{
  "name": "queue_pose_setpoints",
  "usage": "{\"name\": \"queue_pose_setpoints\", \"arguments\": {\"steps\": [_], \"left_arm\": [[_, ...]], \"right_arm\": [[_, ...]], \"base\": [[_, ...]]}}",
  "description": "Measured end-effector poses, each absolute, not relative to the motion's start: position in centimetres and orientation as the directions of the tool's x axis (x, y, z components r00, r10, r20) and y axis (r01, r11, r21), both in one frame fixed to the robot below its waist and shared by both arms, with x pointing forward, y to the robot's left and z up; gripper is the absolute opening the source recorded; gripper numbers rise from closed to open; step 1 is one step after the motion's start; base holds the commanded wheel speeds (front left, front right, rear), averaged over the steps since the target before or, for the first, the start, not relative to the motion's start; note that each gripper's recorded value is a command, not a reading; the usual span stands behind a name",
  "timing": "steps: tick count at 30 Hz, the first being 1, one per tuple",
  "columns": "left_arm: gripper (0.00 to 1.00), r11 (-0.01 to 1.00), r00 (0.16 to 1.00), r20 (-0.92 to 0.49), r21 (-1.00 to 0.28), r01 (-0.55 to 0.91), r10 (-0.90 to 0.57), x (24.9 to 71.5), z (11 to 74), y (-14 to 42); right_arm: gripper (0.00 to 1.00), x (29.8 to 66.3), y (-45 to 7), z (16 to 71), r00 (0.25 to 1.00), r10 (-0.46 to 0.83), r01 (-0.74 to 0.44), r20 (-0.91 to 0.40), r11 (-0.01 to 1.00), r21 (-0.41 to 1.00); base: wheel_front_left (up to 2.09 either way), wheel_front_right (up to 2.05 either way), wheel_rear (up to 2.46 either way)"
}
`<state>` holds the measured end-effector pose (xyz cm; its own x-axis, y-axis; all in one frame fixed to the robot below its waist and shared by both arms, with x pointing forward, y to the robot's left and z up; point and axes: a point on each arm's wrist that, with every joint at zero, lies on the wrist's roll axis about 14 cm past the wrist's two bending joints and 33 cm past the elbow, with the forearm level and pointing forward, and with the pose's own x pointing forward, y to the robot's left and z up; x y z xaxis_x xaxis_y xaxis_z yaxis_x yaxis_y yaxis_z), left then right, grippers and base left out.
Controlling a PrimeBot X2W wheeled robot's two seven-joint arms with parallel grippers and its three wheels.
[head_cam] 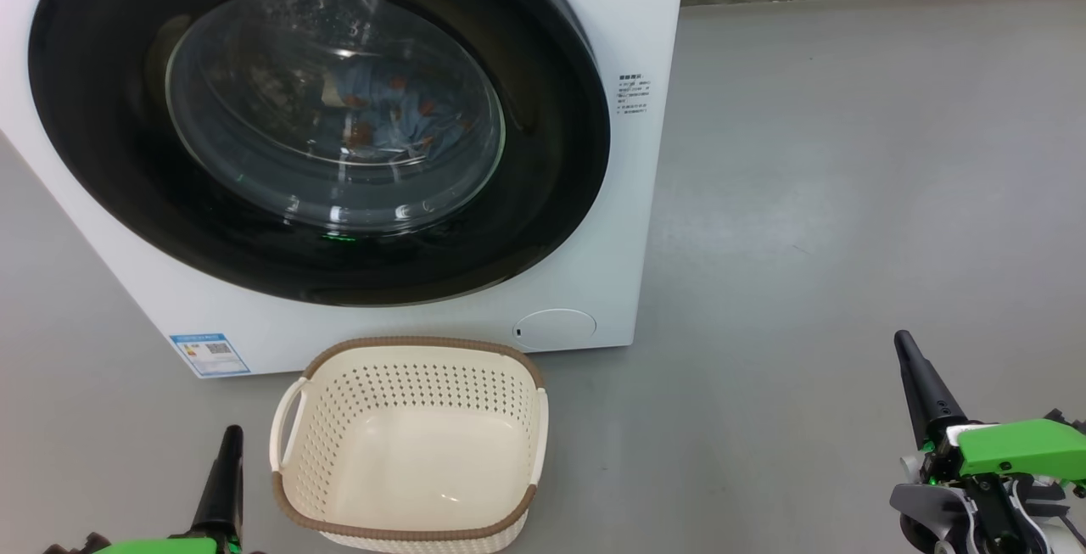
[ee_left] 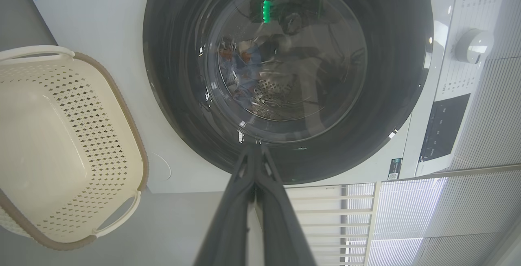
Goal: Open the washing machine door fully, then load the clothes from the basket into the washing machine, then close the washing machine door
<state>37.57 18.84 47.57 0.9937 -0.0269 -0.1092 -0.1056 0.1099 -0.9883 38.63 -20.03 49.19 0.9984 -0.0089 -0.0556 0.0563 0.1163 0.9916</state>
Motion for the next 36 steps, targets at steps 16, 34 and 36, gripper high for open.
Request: {"name": "queue_pose_setpoints", "arguments": {"steps": [16, 34, 36], "left_arm": [[0.00, 0.002, 0.996, -0.091, -0.996, -0.091, -0.023, 37.60, 47.85, 18.95], [0.00, 0.001, 0.996, -0.090, -0.996, -0.090, -0.022, 37.61, 47.86, 18.95], [0.00, 0.001, 0.996, -0.090, -0.996, -0.090, -0.022, 37.61, 47.86, 18.95]], "right_arm": [[0.00, 38.69, -20.54, 49.63, 0.999, -0.025, 0.035, -0.035, -0.012, 0.999], [0.00, 38.67, -20.50, 49.61, 0.999, -0.025, 0.035, -0.035, -0.014, 0.999], [0.00, 38.67, -20.50, 49.61, 0.999, -0.025, 0.035, -0.035, -0.014, 0.999]], "base": [[0.00, 0.00, 0.00], [0.00, 0.00, 0.00], [0.00, 0.00, 0.00]]}}
